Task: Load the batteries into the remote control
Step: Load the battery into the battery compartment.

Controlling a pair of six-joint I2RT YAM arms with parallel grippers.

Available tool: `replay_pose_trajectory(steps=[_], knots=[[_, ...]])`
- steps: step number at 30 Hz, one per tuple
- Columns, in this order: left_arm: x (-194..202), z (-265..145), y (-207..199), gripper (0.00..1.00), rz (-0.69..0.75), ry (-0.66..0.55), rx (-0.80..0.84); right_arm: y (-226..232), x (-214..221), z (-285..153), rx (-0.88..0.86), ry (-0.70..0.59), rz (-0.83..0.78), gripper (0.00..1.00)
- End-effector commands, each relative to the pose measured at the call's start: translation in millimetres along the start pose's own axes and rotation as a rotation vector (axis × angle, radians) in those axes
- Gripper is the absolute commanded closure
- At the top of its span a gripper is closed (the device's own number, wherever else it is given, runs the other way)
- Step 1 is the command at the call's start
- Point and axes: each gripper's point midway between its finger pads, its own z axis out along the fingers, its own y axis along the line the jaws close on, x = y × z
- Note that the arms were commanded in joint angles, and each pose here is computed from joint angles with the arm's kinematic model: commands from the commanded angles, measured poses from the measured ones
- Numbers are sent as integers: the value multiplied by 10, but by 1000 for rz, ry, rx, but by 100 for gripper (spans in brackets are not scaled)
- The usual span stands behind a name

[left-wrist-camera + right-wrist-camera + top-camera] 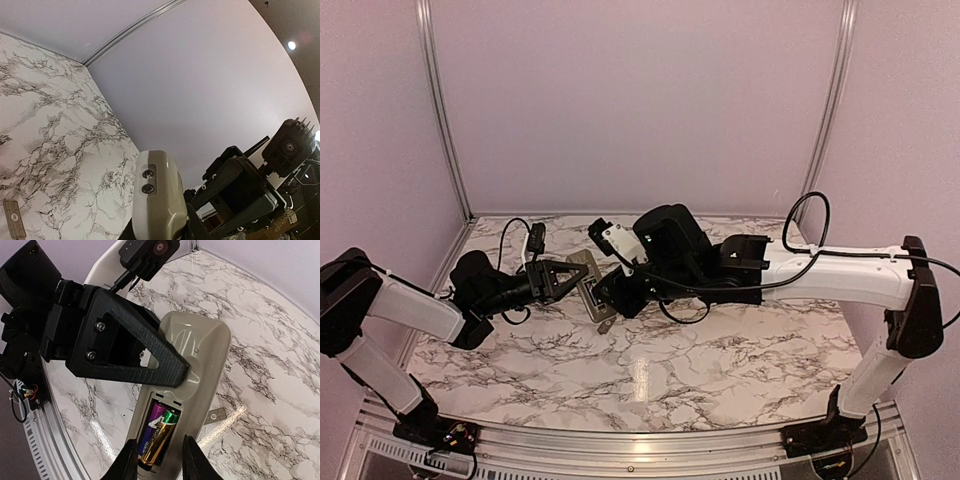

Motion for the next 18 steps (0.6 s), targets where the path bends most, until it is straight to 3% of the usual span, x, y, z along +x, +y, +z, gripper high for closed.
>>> replay_pose_trajectory(steps=[1,9,18], knots=[[-87,26,-115,100,40,-15,27,-10,32,54,8,46,-1,71],[-94,36,-108,100,39,-15,28,-58,111,32,32,74,-2,64],[-120,77,252,100,118,-4,-163,-270,233,320,144,141,41,65]])
